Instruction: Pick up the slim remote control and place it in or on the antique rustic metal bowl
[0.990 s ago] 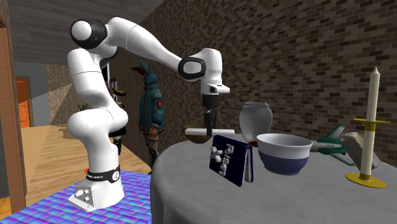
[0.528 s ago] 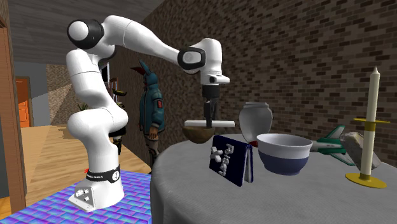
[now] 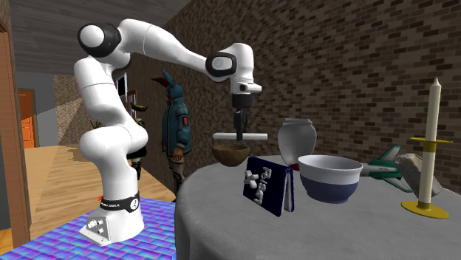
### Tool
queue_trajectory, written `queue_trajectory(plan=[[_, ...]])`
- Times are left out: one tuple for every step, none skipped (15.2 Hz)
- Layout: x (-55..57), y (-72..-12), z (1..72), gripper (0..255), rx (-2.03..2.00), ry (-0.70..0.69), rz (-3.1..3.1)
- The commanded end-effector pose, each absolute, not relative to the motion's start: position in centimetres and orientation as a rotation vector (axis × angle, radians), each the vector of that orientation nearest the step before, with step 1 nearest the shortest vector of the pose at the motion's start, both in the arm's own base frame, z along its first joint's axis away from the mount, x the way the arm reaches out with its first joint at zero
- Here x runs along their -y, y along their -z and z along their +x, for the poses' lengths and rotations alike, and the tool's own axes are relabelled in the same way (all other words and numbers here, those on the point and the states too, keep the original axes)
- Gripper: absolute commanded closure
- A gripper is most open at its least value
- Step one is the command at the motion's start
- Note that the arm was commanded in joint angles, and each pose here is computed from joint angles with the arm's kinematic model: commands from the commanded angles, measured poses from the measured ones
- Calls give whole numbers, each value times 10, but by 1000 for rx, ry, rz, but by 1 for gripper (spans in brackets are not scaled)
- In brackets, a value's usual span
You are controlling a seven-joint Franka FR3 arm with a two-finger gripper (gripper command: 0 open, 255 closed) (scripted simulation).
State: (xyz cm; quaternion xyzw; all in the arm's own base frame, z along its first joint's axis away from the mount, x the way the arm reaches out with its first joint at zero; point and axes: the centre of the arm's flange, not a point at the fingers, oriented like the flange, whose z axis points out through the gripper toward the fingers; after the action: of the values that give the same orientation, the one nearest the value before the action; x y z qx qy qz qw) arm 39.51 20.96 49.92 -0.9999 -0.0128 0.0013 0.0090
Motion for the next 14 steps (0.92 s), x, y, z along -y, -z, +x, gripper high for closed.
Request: queue_trajectory(plan=[[-235, -498, 381, 255, 39, -4, -3123], [-247, -499, 375, 255, 39, -4, -3123], [-258, -499, 368, 255, 39, -4, -3123], [-270, -499, 362, 255, 39, -4, -3123], [-281, -499, 355, 255, 39, -4, -3123], [-293, -499, 349, 255, 39, -4, -3123], [-304, -499, 343, 255, 39, -4, -3123], [-316, -499, 336, 255, 39, -4, -3123], [-327, -499, 330, 255, 39, -4, -3123], [-339, -499, 323, 255, 39, -4, -3123], [-350, -499, 317, 255, 39, -4, -3123], [-362, -499, 311, 255, 39, -4, -3123], [-374, -499, 304, 255, 39, -4, -3123], [-385, -499, 298, 255, 39, -4, -3123]])
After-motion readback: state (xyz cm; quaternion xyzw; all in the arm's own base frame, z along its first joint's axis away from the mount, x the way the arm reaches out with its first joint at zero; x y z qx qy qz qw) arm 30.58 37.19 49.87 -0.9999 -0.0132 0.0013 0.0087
